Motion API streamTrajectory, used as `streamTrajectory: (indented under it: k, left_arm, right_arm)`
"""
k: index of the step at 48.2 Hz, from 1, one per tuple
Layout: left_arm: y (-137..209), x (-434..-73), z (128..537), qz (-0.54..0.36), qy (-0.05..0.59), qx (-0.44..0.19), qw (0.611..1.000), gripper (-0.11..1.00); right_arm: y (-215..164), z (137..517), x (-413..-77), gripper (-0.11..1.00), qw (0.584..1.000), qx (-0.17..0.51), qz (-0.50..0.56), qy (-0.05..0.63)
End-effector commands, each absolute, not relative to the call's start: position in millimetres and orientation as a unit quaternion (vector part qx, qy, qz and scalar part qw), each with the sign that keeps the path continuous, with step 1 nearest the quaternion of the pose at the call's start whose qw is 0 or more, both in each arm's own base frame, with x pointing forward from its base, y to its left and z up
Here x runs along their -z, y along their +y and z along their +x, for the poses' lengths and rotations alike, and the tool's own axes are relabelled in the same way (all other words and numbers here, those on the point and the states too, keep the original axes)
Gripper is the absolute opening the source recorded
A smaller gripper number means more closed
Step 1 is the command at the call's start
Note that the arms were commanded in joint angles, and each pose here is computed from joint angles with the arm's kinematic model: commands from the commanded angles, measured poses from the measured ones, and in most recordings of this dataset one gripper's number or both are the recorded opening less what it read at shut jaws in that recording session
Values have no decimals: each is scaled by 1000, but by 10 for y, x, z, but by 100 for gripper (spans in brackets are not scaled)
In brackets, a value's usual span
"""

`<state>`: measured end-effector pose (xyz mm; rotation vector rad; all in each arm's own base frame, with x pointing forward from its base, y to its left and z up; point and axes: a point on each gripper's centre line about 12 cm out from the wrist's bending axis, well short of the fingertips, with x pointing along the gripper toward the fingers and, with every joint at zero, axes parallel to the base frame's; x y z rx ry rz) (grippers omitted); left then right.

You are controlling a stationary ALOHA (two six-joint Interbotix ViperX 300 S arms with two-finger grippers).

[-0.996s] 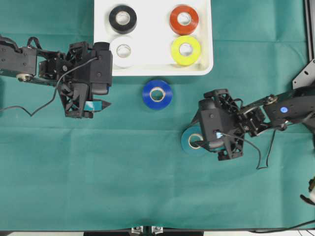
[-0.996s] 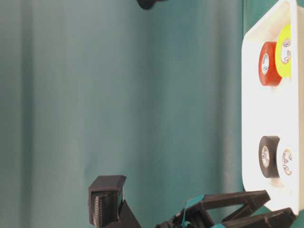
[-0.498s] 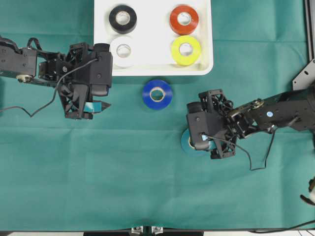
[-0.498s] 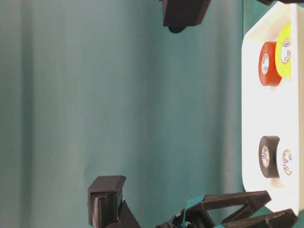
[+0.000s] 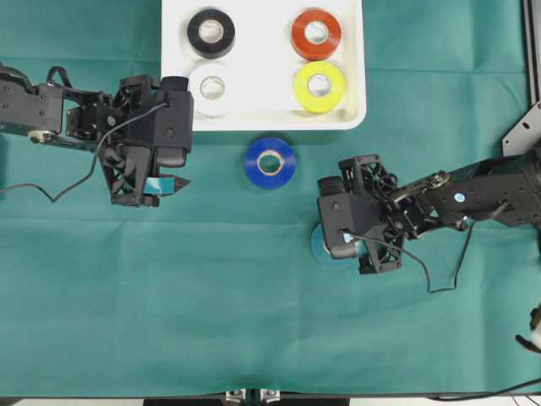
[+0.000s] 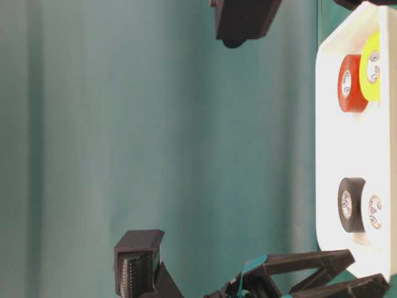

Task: Put the tape alternately from left to right into the white case.
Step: 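Move the right gripper down into the teal tape roll's hole and close, then carry the teal roll into the tray between black and red-orange rolls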

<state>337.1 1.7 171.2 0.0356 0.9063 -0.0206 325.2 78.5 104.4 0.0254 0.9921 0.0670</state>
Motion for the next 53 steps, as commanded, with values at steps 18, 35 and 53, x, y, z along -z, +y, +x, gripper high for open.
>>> streamTrajectory:
  k: [18, 35, 53]
  left_arm:
    - [1, -1783, 3396, 18, 426, 12, 904, 68]
    - [-5, -1783, 3391, 18, 426, 12, 904, 68]
    - [-25, -1787, 3393, 20, 426, 15, 904, 68]
  right_arm:
    - [797, 3314, -1148, 24, 887, -36, 12, 460]
    - [793, 3297, -1386, 24, 902, -41, 19, 430]
    - [763, 3189, -1785, 24, 925, -49, 30, 377]
